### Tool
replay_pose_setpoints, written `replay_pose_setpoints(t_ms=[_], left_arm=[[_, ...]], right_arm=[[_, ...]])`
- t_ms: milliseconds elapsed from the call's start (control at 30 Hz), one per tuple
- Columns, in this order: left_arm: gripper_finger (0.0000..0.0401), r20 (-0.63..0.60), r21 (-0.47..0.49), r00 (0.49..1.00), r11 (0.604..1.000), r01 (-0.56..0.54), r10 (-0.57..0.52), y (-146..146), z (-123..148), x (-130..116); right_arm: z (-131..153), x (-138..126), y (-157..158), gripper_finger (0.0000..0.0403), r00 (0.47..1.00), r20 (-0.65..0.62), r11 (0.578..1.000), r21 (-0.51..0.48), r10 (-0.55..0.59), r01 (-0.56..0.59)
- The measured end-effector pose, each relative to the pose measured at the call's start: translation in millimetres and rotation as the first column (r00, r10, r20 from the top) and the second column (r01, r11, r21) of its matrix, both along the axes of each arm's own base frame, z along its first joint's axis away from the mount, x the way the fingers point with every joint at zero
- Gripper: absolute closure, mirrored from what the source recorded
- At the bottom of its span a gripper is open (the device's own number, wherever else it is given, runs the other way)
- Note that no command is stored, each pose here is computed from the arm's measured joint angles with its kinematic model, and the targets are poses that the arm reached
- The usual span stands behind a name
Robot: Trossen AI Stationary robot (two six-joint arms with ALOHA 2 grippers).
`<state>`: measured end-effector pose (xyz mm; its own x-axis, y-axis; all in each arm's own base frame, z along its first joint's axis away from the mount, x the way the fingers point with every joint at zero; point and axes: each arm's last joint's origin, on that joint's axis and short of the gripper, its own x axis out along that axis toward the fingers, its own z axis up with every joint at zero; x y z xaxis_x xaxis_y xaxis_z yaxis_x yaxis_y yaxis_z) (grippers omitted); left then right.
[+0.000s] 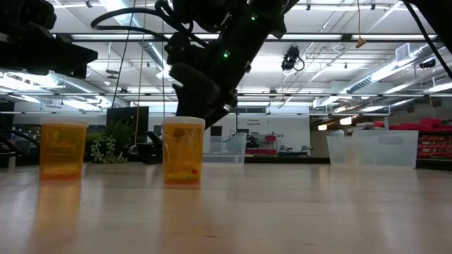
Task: Pick and place medicine bottles into bin by pill shape (circle, oval)
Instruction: Put the middle big orange pill bottle into the left transparent bin
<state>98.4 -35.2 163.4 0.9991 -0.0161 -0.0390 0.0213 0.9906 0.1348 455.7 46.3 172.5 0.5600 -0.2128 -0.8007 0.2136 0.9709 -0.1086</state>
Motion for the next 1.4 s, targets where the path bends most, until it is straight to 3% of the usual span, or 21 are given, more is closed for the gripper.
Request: replay_pose_setpoints(t_ms=[567,933,1067,1400], left_arm=[[0.0368,0.0,0.0,1.0,1.0,0.0,0.0,0.0,0.0,0.0],[0.0372,0.0,0.0,1.0,1.0,0.0,0.0,0.0,0.0,0.0],[0.0366,0.0,0.0,1.0,1.0,0.0,0.0,0.0,0.0,0.0],[0.0375,-0.003,0.001,1.0,1.0,0.0,0.0,-0.3,-0.2,0.6]], right_arm=[[0.0,0.8,-8.7,0.0162,1.0,0.001,1.0,0.01,-0.021,0.021],[2.3,-4.7,-10.1,0.0163,0.998,-0.051,0.999,-0.006,-0.036,0.036],[14.0,-8.9,-12.9,0.0163,0.994,-0.102,0.999,-0.028,-0.036,0.034],[62.0,-20.9,-28.2,0.0163,0.998,-0.015,0.986,-0.158,-0.065,0.062]])
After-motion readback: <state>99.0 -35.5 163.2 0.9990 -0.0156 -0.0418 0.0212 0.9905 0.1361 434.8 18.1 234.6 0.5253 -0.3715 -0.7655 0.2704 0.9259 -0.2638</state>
